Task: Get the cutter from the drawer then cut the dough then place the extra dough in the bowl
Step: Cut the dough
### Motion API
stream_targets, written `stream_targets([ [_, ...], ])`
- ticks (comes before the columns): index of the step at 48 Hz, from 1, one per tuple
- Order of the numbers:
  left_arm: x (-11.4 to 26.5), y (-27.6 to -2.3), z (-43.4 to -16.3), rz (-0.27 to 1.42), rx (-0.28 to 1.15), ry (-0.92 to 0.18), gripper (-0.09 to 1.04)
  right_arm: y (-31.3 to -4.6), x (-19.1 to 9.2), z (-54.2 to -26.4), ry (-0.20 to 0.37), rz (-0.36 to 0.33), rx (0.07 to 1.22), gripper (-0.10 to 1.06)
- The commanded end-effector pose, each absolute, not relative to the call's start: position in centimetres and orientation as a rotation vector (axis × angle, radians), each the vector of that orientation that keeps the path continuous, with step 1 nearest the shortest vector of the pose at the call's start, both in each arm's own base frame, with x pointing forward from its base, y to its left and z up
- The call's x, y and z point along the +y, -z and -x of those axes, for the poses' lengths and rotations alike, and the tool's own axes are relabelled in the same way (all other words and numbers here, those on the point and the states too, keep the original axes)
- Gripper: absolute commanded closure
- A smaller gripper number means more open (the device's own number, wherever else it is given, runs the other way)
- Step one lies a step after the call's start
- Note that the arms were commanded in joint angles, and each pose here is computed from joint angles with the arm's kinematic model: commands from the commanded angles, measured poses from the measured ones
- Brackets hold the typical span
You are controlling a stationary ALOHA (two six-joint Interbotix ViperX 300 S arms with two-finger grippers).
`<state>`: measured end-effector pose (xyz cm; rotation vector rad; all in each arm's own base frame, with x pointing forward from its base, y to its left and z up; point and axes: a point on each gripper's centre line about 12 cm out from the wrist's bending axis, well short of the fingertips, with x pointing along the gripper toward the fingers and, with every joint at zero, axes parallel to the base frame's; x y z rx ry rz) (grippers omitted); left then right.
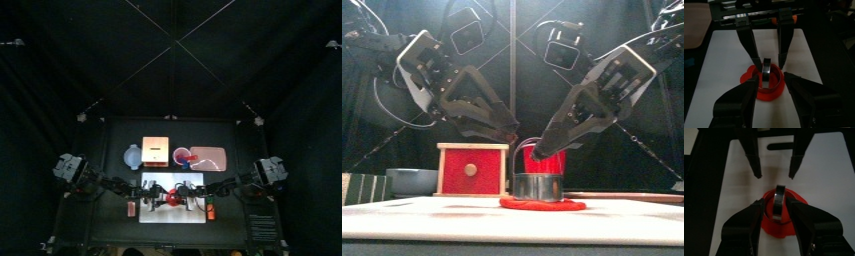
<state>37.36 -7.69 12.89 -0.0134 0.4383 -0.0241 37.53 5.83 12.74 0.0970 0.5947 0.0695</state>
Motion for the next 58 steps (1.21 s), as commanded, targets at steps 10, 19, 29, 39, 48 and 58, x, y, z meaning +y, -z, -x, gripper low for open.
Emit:
stream_targets([
  [10,-7.2,-12.7,-36.8,0.005,0.416,0.008,0.13,-16.3,5.4,-39.6,-0.069,-0.138,0.73,0.2],
  [19,-7.0,-11.9,-36.0,0.001,0.445,0.004,0.13,-17.8,5.9,-40.2,-0.087,-0.156,0.81,0.2],
  [29,-6.4,-10.9,-34.7,0.003,0.47,-0.021,0.13,-18.5,5.6,-40.5,-0.085,-0.165,0.855,0.2],
  [39,-6.1,-10.7,-34.2,-0.001,0.468,-0.03,0.13,-18.1,5.1,-40.7,-0.062,-0.185,0.869,0.2],
  [48,-6.2,-10.7,-34.2,-0.002,0.466,-0.027,0.13,-17.4,5.1,-41.0,-0.059,-0.184,0.889,0.2],
  [58,-6.1,-10.6,-34.1,-0.002,0.47,-0.029,0.13,-16.6,5.0,-41.1,-0.057,-0.176,0.918,0.29],
])
